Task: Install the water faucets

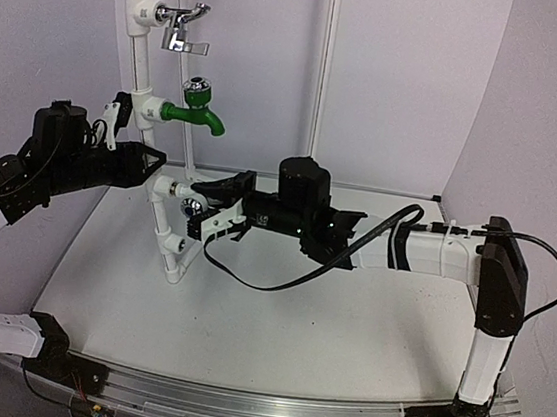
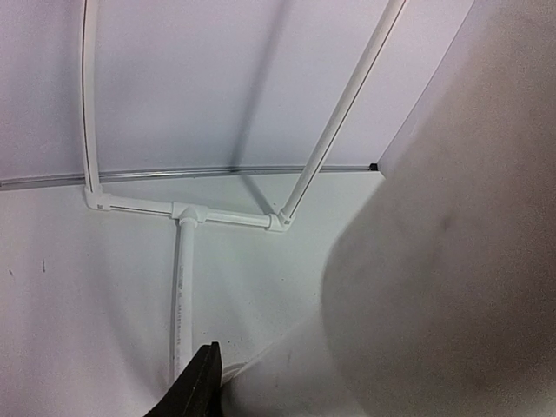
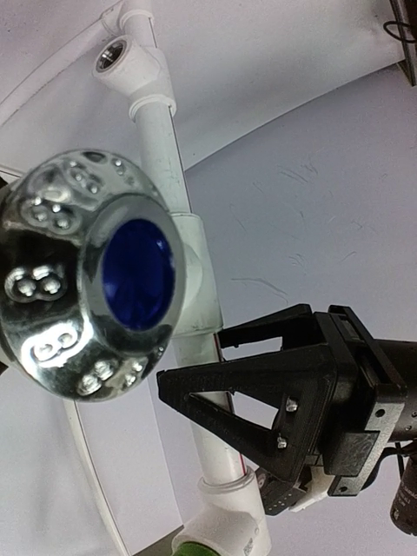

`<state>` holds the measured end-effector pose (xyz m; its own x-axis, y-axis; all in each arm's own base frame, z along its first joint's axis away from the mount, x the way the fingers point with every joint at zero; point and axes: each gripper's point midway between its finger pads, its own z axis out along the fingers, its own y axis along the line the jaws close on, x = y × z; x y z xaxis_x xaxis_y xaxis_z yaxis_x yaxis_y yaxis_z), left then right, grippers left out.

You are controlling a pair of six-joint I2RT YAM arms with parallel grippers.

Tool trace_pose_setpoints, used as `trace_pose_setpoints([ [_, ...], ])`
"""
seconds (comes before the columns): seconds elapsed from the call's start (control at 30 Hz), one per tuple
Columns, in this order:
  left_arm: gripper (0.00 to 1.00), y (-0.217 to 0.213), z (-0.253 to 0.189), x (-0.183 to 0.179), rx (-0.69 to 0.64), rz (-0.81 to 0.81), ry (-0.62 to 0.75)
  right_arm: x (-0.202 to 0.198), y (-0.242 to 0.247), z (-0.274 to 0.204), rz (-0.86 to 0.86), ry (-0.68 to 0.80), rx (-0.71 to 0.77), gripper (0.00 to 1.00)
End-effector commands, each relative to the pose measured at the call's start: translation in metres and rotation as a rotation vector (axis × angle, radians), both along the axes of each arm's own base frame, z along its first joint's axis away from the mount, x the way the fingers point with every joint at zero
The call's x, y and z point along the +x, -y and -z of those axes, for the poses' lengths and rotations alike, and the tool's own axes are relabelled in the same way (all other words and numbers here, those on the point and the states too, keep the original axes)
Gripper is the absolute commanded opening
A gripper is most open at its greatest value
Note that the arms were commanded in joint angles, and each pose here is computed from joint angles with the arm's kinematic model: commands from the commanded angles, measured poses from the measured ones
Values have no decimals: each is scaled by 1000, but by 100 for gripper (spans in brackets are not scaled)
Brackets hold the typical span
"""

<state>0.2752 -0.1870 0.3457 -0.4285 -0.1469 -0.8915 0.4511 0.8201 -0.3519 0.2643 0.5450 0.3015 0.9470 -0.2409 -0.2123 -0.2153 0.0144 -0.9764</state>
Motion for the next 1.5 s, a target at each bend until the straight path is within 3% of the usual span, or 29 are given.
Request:
trace_pose_setpoints([
  [0.0,0,3,-8,-7,-124,-1,-52,5,-4,-29,7,49,102,0],
  [0.37,0,2,-16,-10,-238,-23,-101,2,-7,-25,36,63,172,0],
  [1.03,0,7,-16,-14,-255,7,-105,1,-18,-24,100,18,222,0],
  [1.47,0,12,-15,-15,-266,20,-101,3,-16,-28,126,-113,296,0],
])
